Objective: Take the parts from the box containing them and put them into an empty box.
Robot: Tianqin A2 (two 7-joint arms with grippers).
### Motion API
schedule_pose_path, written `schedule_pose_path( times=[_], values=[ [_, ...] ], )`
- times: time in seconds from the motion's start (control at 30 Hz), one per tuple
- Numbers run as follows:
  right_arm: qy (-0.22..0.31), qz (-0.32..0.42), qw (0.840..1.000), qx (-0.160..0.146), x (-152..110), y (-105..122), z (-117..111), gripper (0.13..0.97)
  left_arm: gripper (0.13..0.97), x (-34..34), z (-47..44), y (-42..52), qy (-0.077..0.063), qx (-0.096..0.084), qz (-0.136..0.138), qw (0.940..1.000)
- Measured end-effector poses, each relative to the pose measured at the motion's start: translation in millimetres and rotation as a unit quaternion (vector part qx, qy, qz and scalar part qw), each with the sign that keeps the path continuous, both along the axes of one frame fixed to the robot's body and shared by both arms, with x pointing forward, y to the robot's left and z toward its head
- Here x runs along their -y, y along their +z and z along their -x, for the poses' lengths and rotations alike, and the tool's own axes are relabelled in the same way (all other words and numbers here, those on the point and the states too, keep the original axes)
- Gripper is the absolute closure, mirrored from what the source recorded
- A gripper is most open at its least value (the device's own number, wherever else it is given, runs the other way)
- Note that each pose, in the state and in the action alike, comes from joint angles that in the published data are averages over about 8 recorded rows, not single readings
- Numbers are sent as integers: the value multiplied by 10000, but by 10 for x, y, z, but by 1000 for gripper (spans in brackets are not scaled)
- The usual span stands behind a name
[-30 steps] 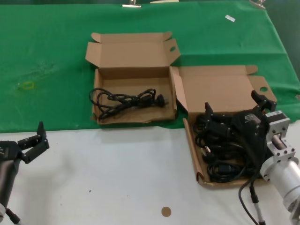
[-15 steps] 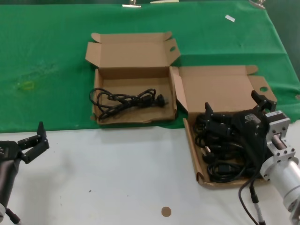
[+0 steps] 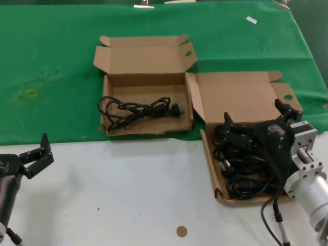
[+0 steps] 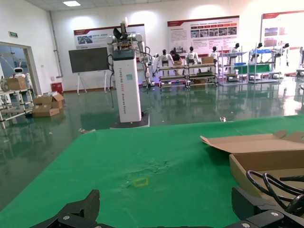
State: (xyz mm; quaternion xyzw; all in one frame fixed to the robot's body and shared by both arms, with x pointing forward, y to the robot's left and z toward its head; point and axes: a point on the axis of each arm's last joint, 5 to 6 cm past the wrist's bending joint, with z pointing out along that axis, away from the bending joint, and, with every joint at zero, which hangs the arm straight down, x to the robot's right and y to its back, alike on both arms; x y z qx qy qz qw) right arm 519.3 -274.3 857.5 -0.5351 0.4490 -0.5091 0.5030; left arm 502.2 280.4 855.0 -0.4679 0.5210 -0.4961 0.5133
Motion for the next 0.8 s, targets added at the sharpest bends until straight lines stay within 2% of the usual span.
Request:
schedule_pose_path(
  times=[0.8],
  values=[
    [0,0,10000,0,0,0,0,130,132,0,0,0,0,0,0,10000]
  ],
)
